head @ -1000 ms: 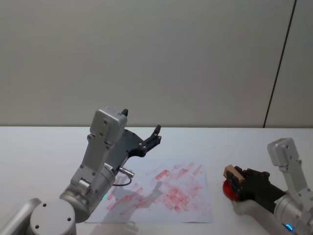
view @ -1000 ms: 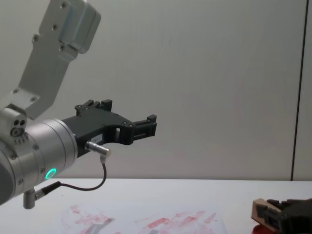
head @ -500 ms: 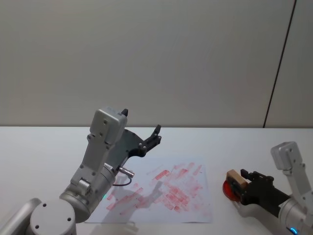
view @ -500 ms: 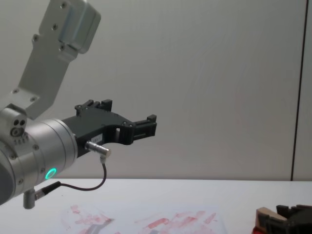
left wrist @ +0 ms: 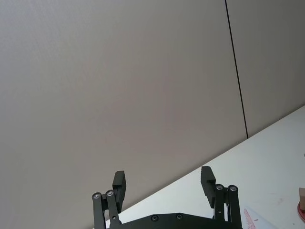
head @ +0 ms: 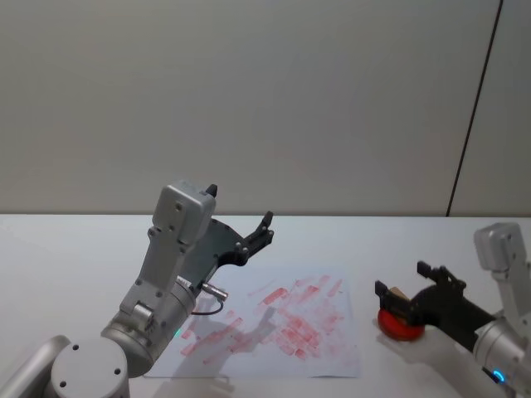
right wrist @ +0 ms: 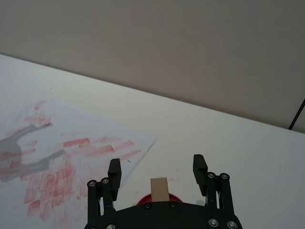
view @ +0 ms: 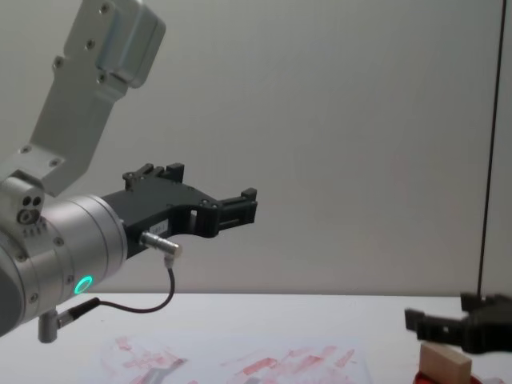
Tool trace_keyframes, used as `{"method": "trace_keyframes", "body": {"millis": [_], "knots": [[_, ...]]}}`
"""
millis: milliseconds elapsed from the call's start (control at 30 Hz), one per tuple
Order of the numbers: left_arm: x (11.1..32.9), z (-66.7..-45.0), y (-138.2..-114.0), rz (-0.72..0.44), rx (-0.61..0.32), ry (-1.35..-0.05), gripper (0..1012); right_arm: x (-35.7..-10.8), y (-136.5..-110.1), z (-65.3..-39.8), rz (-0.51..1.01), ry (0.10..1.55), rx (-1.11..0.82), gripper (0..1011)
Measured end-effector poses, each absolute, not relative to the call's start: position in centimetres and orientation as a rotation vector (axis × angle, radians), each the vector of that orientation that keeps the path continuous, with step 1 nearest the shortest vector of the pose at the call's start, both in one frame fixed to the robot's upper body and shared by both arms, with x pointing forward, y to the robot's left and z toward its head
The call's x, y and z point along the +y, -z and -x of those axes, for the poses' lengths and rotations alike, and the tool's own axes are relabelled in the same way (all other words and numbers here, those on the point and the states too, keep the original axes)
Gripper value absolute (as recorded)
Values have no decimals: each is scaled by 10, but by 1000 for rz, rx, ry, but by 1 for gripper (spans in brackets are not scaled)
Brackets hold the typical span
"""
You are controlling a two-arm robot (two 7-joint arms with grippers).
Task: Use the one hand to pick up the stamp and affix it onto the A4 paper.
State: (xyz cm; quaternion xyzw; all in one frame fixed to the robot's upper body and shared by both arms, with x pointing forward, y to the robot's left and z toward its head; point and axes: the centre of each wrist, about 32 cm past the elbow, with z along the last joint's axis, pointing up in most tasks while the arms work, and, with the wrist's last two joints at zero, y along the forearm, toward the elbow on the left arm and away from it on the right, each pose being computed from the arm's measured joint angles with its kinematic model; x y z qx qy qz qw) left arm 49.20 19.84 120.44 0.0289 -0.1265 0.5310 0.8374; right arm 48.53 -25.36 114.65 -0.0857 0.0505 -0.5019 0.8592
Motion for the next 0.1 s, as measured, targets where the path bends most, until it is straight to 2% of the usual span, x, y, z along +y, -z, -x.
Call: {"method": "trace_keyframes", "body": {"millis": [33,100], "knots": [[198,-492,-1204,-61,-268,-1124,1003,-253,-1148,-485,172,1054,104,925],[198,-492,-1204,-61,-268,-1124,1003,-252,-1152,-485,147,1056,98,954]]}}
